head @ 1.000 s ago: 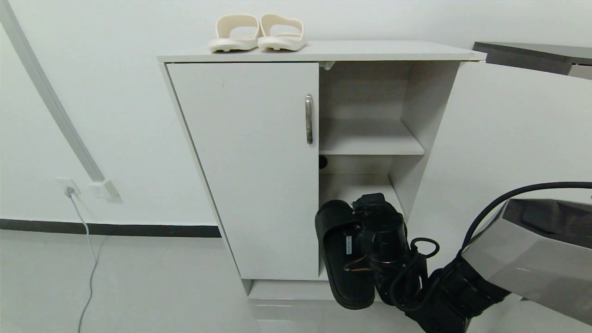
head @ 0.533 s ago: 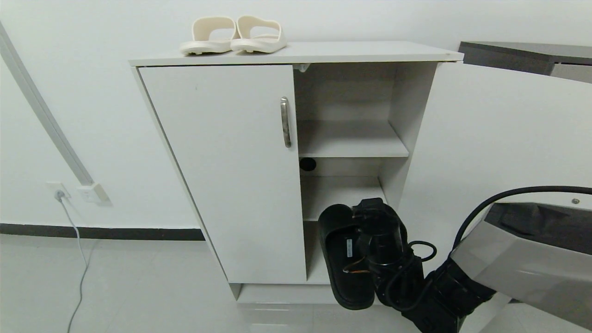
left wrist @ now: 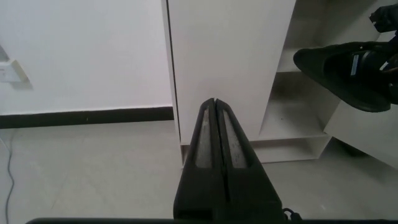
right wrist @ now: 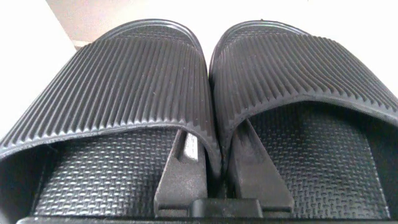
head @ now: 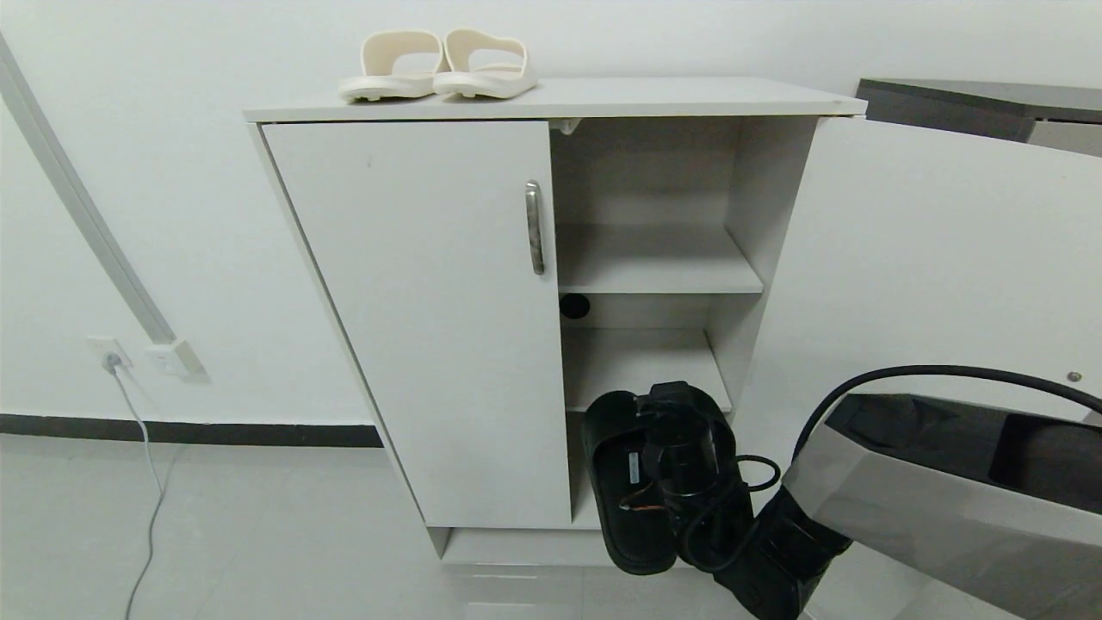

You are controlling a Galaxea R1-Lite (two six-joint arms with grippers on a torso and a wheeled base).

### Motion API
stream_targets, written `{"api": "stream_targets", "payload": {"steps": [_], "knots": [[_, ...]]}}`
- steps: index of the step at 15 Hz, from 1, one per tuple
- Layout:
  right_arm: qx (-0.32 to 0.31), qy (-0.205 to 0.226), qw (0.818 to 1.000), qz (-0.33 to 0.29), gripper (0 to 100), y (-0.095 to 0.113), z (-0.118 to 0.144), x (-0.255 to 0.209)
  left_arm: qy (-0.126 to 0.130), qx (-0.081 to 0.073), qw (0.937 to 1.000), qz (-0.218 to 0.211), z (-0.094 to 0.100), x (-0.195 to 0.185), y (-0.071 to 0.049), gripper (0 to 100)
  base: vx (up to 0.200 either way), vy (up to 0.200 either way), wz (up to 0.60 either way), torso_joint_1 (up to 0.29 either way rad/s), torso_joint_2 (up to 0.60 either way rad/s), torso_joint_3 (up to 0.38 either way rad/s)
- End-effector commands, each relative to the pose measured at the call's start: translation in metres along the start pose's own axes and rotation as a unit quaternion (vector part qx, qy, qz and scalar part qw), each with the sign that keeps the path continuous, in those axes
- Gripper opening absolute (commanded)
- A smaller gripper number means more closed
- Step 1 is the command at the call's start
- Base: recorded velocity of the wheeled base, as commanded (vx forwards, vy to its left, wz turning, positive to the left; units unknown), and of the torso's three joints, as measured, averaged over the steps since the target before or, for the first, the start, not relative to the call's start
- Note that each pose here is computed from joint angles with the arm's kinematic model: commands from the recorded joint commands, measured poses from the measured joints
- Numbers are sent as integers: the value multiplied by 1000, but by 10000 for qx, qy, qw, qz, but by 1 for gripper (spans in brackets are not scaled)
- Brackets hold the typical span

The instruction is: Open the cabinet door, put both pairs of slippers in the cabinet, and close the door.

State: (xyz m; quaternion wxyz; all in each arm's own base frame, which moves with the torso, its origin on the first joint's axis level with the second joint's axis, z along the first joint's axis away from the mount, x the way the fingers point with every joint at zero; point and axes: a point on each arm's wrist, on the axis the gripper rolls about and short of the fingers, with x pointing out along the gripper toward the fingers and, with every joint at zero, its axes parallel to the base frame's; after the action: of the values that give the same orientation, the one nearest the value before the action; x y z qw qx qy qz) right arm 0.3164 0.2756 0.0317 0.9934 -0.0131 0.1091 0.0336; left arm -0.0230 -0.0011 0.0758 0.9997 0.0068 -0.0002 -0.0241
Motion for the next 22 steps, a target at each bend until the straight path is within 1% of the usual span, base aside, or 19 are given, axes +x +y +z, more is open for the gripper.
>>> {"api": "stream_targets", "payload": {"steps": [1,6,9,11,14,22], "knots": [[-31,43,10000,-32,0,0,-6,5,7,8,10000,-12,0,0,0,0,0,0,0,0,0,0],[20,-16,10000,-38,0,1,-3,7,30,7,10000,-12,0,0,0,0,0,0,0,1,1,-82],[152,-187,9997,-34,0,5,7,11,23,7,10000,-12,0,0,0,0,0,0,0,2,2,-191],[336,-506,9981,-26,0,7,13,13,8,1,10000,-4,0,0,0,0,0,0,0,2,0,-203],[165,-881,9958,-173,0,0,7,24,8,-7,10000,4,0,0,0,0,0,0,0,3,2,-65],[173,-904,9954,-271,0,-6,7,28,8,-15,10000,4,0,0,0,0,0,0,0,0,0,0]]}}
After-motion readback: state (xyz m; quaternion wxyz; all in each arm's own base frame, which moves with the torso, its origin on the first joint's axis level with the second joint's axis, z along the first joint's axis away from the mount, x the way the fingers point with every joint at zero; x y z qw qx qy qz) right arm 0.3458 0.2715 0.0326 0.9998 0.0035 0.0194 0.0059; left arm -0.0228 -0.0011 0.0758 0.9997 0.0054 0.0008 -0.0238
